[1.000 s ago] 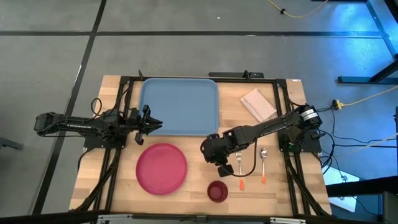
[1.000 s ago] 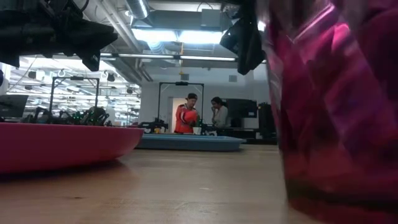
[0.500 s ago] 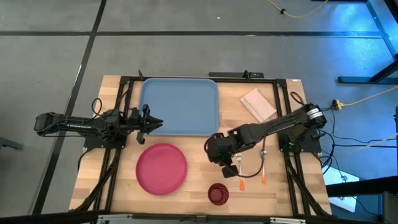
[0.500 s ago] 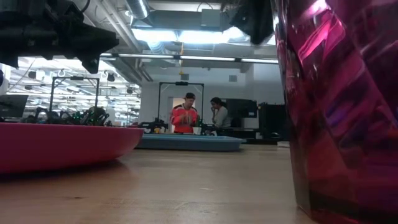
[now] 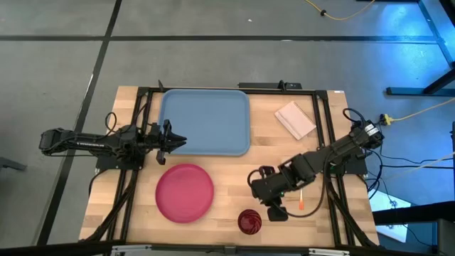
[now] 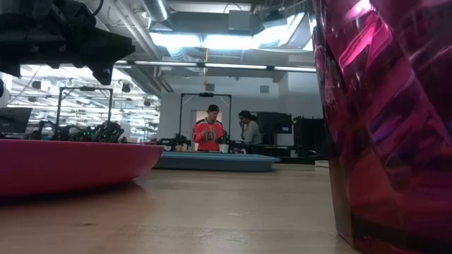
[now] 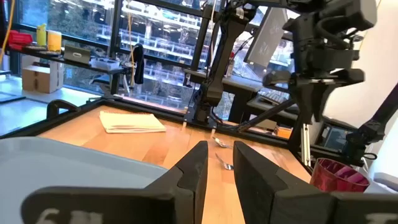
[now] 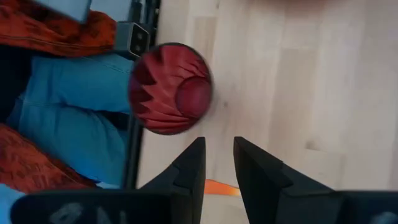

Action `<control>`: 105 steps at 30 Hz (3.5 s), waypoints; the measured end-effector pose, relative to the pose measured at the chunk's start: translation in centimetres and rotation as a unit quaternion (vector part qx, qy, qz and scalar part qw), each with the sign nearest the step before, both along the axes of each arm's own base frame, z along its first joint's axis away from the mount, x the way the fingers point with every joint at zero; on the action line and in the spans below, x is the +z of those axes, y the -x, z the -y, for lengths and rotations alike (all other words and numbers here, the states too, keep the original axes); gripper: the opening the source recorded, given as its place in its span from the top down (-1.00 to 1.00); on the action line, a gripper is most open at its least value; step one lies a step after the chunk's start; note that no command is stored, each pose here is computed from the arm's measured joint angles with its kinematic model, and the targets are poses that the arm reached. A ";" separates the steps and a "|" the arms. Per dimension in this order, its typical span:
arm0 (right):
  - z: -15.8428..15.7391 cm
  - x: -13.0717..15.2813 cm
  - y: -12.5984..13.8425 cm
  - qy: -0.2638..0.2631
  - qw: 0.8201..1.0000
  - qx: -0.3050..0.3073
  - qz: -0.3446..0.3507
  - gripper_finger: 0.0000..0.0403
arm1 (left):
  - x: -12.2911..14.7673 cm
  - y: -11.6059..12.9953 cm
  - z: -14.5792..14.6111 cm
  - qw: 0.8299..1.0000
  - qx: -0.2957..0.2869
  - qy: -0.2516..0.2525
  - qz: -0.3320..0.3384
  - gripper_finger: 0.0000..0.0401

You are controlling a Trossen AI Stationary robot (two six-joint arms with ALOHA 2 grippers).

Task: Pick and place plate/cup/fork/spoon on tray
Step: Put the red glass on the blue tray

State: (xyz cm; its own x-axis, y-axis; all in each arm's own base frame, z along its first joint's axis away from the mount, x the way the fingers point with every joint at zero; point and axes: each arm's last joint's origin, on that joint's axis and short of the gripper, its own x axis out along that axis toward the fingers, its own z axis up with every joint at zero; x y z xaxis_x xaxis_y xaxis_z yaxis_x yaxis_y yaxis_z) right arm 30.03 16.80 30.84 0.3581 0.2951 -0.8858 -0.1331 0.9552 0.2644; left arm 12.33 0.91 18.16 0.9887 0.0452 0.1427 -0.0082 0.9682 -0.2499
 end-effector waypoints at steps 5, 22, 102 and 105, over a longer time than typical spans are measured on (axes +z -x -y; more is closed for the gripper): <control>-1.3 -0.1 0.6 0.013 0.997 -0.074 0.005 0.56 | 0.0 0.0 0.0 1.000 -0.008 0.021 -0.001 0.66; -3.0 -3.2 -1.1 0.022 0.988 -0.146 0.042 0.56 | 0.0 0.0 0.0 1.000 -0.005 0.021 -0.002 0.66; -3.1 -2.6 -5.1 0.184 0.974 -0.086 0.098 0.95 | -0.1 0.0 0.0 1.000 0.003 -0.030 -0.009 0.66; -1.7 0.2 -5.3 0.244 0.960 -0.082 0.110 0.95 | -0.1 0.0 0.0 1.000 0.003 -0.030 -0.009 0.66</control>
